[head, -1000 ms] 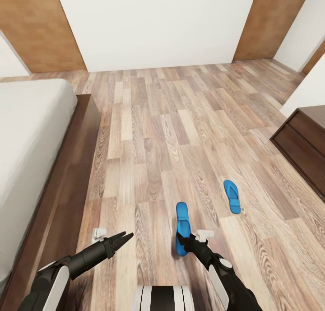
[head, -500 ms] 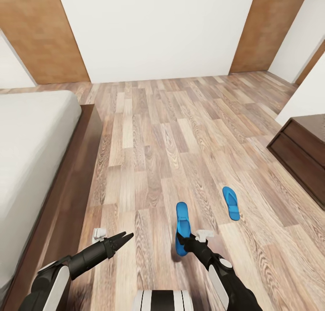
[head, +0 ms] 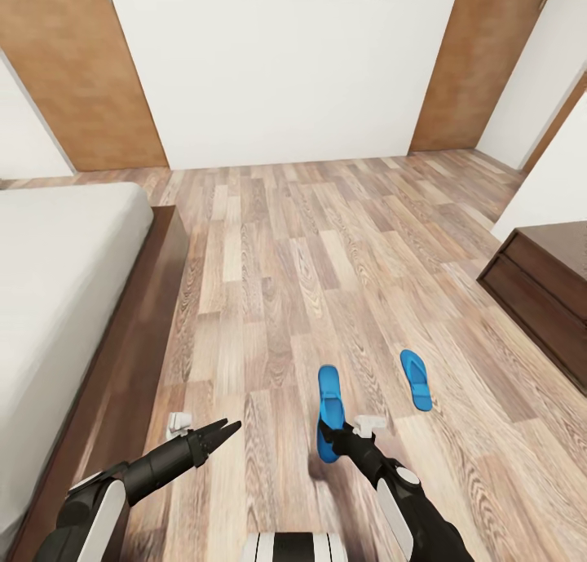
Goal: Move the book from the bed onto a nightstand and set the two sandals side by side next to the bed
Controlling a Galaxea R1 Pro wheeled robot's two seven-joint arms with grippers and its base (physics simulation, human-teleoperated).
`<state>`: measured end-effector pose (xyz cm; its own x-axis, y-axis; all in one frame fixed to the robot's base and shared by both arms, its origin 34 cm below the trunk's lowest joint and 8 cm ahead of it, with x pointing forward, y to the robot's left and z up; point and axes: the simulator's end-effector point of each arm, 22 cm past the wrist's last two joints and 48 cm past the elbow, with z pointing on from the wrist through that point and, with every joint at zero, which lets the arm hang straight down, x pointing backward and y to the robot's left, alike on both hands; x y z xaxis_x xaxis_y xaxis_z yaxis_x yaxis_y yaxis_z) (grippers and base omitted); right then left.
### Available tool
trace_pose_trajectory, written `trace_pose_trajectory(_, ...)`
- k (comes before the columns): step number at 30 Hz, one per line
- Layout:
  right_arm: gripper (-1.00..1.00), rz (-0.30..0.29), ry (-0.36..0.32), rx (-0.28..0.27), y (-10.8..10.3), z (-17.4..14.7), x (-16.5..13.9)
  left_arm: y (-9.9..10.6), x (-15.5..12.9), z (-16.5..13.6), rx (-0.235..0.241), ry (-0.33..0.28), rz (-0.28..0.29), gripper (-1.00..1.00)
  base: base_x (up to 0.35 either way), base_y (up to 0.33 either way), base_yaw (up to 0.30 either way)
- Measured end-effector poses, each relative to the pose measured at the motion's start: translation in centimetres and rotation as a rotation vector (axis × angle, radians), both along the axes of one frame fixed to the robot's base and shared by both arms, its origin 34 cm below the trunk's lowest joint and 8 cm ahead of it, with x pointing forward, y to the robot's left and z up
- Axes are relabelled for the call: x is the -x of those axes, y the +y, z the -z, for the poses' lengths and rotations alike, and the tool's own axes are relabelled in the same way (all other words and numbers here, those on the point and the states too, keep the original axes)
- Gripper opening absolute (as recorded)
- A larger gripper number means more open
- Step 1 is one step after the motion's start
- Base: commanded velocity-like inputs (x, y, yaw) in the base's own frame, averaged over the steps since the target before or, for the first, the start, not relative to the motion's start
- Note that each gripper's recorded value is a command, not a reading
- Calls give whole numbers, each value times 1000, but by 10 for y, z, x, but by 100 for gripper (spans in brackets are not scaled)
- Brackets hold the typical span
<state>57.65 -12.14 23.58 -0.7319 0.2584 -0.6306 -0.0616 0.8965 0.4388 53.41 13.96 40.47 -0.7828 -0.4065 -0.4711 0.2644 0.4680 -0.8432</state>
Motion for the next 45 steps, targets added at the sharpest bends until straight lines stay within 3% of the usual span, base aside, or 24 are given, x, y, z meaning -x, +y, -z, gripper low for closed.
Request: trace_pose_trajectory(45,-100,0,-183,0,0,-99,-39,0,-10,-89,0,-184,0,100,0,0,0)
